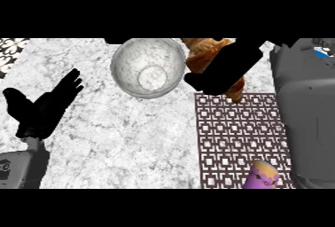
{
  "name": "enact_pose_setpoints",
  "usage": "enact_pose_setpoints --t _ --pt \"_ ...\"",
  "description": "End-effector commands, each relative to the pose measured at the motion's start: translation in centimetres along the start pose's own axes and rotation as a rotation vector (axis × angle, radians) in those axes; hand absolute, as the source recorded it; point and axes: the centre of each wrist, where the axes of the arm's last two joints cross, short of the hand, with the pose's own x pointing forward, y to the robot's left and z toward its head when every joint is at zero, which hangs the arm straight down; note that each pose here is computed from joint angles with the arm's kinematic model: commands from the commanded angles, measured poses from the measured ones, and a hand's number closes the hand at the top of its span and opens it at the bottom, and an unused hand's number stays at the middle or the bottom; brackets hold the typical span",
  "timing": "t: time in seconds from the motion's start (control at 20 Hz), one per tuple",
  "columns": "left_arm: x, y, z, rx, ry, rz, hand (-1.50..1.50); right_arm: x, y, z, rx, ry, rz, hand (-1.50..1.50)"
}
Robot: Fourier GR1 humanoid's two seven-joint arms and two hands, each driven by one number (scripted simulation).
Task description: Pick the croissant from the placemat and place it in the bowl
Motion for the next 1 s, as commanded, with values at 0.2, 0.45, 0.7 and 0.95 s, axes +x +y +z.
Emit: enact_pose_setpoints --t 0.2,0.45,0.7,0.95 --pt "0.8 0.4 0.5 -0.014 0.0 0.005 0.0 2.9 2.6 -5.8 -0.062 0.002 -0.02 1.5" --pt "0.1 -1.1 -0.3 -0.025 -0.004 -0.007 0.0 2.8 4.3 -9.7 -0.068 0.078 -0.012 1.5" --pt "1.1 0.6 -1.5 -0.025 -0.023 -0.011 0.0 1.5 7.9 -12.4 -0.074 0.104 -0.058 1.5" --pt "0.8 -0.4 -1.4 -0.06 -0.031 -0.021 0.0 -1.1 10.3 -14.1 -0.04 0.107 -0.11 1.5"
